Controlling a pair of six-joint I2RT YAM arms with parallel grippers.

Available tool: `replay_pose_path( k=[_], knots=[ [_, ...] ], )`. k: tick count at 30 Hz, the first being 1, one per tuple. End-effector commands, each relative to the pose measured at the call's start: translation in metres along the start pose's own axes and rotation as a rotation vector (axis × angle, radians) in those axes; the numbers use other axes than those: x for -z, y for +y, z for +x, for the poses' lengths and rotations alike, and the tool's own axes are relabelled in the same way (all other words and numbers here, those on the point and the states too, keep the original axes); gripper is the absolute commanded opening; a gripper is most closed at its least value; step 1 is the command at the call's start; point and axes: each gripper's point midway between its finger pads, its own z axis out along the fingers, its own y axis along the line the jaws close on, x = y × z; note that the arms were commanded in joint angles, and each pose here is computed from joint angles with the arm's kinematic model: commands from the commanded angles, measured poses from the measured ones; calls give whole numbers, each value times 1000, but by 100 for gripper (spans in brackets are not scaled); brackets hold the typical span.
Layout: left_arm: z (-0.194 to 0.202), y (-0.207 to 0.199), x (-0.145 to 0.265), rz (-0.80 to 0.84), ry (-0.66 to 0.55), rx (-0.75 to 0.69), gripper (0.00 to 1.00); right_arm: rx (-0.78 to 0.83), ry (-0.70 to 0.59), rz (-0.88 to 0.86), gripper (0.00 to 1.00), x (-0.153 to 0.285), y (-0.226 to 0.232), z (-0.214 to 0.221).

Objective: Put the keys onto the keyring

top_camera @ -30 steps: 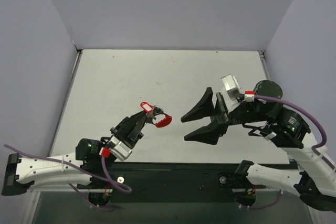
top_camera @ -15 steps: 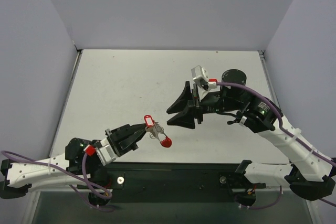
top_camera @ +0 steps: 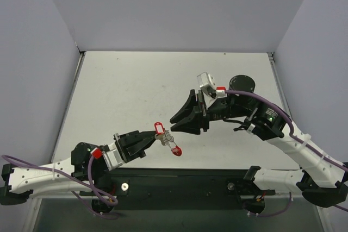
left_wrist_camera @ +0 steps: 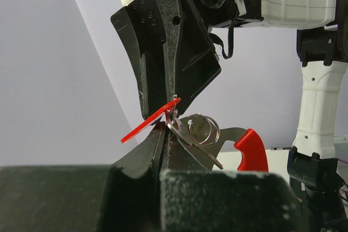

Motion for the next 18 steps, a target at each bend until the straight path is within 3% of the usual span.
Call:
replay_pose_path(
  k=[1, 18],
  knots=[
    [-28, 10, -3, -39, -110, 32, 0, 67, -58, -73, 26, -2, 14, -15],
    [-29, 10, -6, -49, -121, 30, 0, 82, -70, -110, 30, -6, 25, -14]
  ],
)
